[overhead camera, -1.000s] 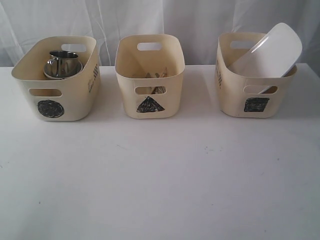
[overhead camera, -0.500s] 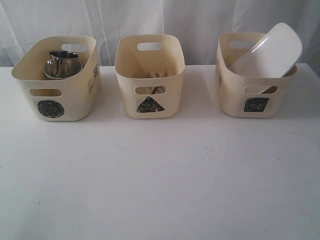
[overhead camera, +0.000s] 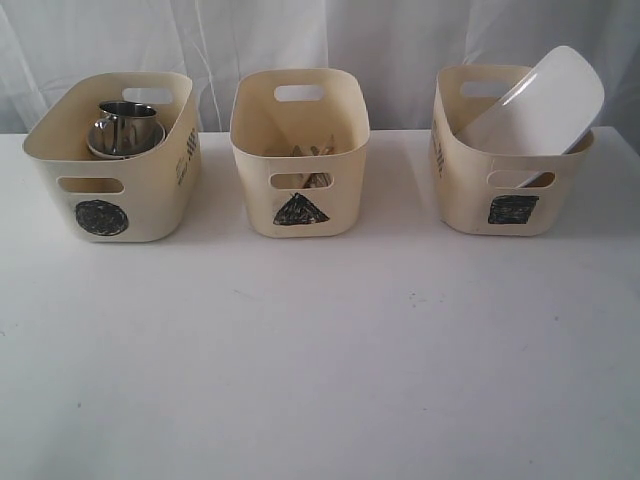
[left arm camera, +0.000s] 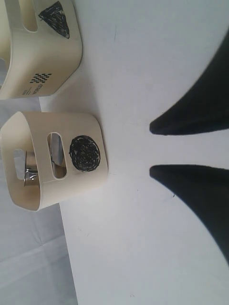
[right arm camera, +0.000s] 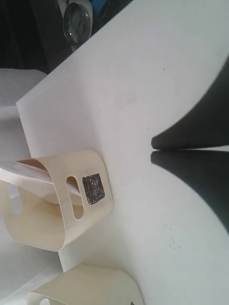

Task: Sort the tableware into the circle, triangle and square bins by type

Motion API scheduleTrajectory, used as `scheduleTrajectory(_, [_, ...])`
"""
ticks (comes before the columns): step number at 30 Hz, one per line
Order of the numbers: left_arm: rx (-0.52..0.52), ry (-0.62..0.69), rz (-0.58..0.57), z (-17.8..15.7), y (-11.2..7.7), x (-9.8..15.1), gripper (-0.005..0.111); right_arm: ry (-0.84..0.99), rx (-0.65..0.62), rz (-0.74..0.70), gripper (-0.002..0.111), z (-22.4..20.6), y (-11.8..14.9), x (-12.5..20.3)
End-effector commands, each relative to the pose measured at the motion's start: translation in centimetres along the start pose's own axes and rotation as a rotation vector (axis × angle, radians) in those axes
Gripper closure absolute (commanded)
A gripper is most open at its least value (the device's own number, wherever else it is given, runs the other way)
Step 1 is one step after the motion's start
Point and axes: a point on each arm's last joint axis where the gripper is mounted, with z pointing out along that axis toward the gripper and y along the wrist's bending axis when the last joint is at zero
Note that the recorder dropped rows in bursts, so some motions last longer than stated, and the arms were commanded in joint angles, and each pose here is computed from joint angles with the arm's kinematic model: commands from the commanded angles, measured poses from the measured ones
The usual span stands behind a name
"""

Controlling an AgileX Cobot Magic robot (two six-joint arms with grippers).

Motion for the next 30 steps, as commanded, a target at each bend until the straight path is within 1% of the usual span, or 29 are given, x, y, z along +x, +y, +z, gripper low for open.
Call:
scheduleTrajectory(1, [0.000,-0.005,-0.011,0.0,0.0,0.0,0.078,-0.062,-0.014,0.009,0.108,-1.2,-0.1,0.1])
scheduleTrajectory(7, [0.000,-0.005,-0.011,0.0,0.0,0.0,0.078,-0.270,-0.063,0.029,0.108,-5.3,-0.4,0.7])
scheduleTrajectory(14, [0.000,-0.005,-0.011,0.0,0.0,0.0,0.078,-0.413,-0.096,0.034,0.108,-7.9,-0.7,1.6])
scheduleTrajectory(25, [0.000,-0.005,-0.011,0.0,0.0,0.0,0.078,-0.413,-0.092,0.031,0.108,-7.8,-0.7,1.8])
scheduleTrajectory(30, [0.000,-0.005,-0.011,0.0,0.0,0.0,0.078,-0.516,-0.028,-0.107,0.108,-5.3,-1.2,2.6])
